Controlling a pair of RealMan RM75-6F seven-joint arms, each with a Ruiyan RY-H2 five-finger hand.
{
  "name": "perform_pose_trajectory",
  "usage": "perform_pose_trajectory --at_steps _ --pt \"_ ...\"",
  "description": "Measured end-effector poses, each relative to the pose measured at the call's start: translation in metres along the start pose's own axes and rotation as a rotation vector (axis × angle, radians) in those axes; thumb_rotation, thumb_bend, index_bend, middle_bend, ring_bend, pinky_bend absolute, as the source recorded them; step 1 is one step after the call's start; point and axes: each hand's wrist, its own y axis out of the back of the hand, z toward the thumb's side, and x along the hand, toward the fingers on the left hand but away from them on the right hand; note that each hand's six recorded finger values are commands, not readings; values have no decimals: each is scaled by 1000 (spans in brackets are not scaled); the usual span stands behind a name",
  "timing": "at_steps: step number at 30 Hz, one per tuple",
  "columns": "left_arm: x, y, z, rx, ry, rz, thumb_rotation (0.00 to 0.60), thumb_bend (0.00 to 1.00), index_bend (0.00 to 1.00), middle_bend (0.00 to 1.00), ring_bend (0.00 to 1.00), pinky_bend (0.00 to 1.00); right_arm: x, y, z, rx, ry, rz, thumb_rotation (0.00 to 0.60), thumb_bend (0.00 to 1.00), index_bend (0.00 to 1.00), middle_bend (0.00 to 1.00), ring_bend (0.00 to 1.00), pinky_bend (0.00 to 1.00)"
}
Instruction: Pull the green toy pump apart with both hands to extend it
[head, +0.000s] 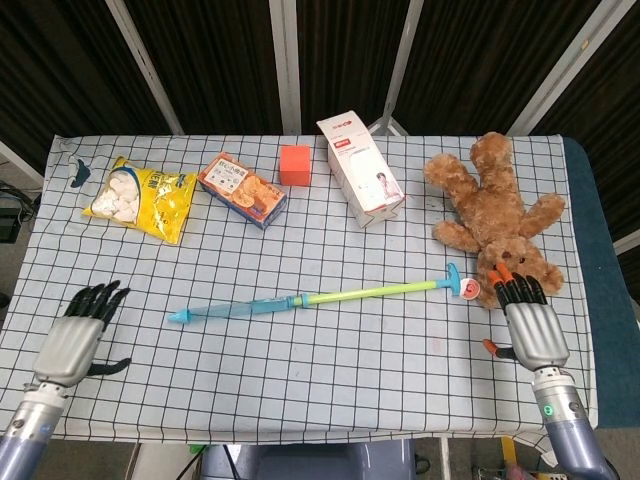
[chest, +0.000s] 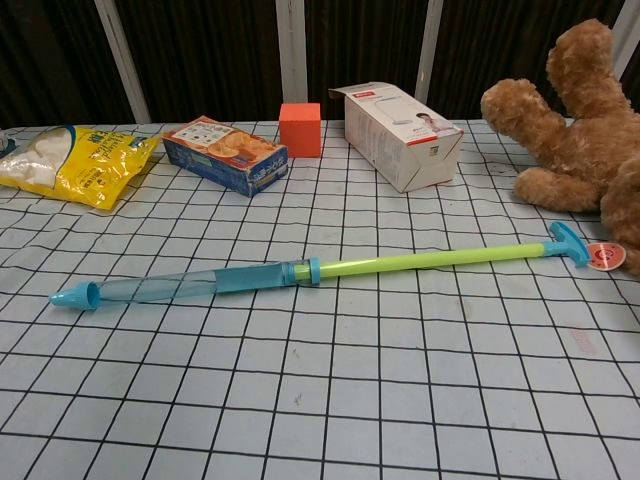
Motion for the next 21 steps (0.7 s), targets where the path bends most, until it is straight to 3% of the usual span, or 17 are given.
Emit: perform_pose_trajectory --at_steps 7,12,17,21 --pt "-44 17 -42 -3 70 105 600 99 0 0 0 0 42 20 -34 8 22 -197 600 208 0 0 0 0" --pt "-58 31 -61 6 81 198 600 99 0 0 0 0 68 14 -58 -10 -1 -200 600 207 0 0 0 0" --pt "-65 37 -71 18 104 235 600 99 0 0 0 0 74 20 -68 -61 -39 -244 600 207 0 0 0 0" --pt "-67 38 -79 10 133 247 600 98 0 0 0 0 73 17 -71 -73 -69 -233 600 207 0 0 0 0"
